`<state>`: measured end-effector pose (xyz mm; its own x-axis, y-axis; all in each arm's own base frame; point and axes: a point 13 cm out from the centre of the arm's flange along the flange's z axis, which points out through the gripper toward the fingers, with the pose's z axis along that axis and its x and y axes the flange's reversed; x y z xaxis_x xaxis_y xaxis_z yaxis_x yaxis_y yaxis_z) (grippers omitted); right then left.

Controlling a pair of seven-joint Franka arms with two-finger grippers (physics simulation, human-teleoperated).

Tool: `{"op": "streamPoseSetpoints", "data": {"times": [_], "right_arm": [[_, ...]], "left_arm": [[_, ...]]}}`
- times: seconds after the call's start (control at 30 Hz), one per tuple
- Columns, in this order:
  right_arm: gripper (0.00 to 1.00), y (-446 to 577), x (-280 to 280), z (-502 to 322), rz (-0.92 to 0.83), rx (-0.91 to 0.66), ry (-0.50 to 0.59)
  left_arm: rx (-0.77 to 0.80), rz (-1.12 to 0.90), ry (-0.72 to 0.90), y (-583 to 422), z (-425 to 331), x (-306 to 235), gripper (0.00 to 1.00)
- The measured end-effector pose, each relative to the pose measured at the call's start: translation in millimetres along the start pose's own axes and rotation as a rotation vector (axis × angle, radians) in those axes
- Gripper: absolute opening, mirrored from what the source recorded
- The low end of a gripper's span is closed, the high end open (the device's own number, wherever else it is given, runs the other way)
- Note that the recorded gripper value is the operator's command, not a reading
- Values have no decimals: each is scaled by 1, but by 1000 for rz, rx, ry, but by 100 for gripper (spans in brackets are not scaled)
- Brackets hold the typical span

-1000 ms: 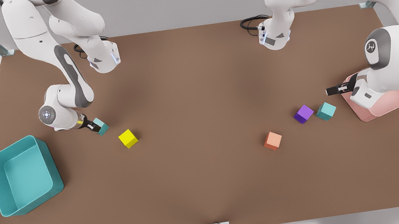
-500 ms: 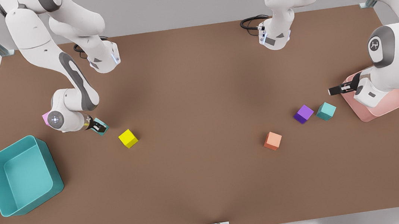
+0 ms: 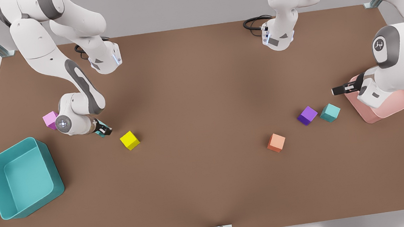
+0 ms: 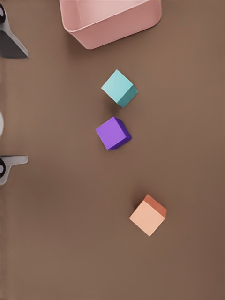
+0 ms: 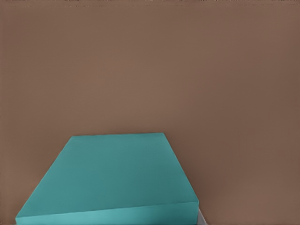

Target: Stack the two blue cubes on top of each other

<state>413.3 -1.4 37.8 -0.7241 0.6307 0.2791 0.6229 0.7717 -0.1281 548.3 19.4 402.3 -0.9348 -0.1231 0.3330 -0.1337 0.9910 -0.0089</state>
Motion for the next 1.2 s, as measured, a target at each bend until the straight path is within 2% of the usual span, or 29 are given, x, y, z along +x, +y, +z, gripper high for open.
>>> {"op": "streamPoseSetpoints", "data": {"times": [0.13, 0.33, 0.43, 0.53, 0.6, 0.7, 0.8, 0.9, 1.03, 1.2], "right_arm": [[62, 2, -6, -6, -1, -14, -11], [60, 33, -20, -54, -34, -77, -57], [60, 83, -1, -97, -64, -160, -51], [60, 147, 12, -174, -97, -288, -54], [60, 210, 38, -214, -163, -353, -47], [60, 350, 148, -245, -351, -410, -25], [60, 452, 230, -233, -439, -431, -13], [60, 511, 287, -171, -470, -396, -41], [61, 529, 303, -107, -444, -332, -123], [62, 537, 297, -54, -364, -311, -186]], "left_arm": [[-1, -2, 5, 2, 0, 1, 100], [-1, -1, 6, 1, -1, 2, 100], [0, 4, 14, -2, 0, 4, 100], [1, 3, 24, -2, 3, 5, 100], [2, 2, 23, -2, 2, 6, 100], [-1, 1, 18, -2, 6, -1, 100], [11, -99, 44, 41, 43, -22, 100], [23, -204, 57, 73, 97, -34, 100], [44, -329, 69, 89, 171, -33, 100], [124, -499, 11, 95, 231, -47, 100]]}}
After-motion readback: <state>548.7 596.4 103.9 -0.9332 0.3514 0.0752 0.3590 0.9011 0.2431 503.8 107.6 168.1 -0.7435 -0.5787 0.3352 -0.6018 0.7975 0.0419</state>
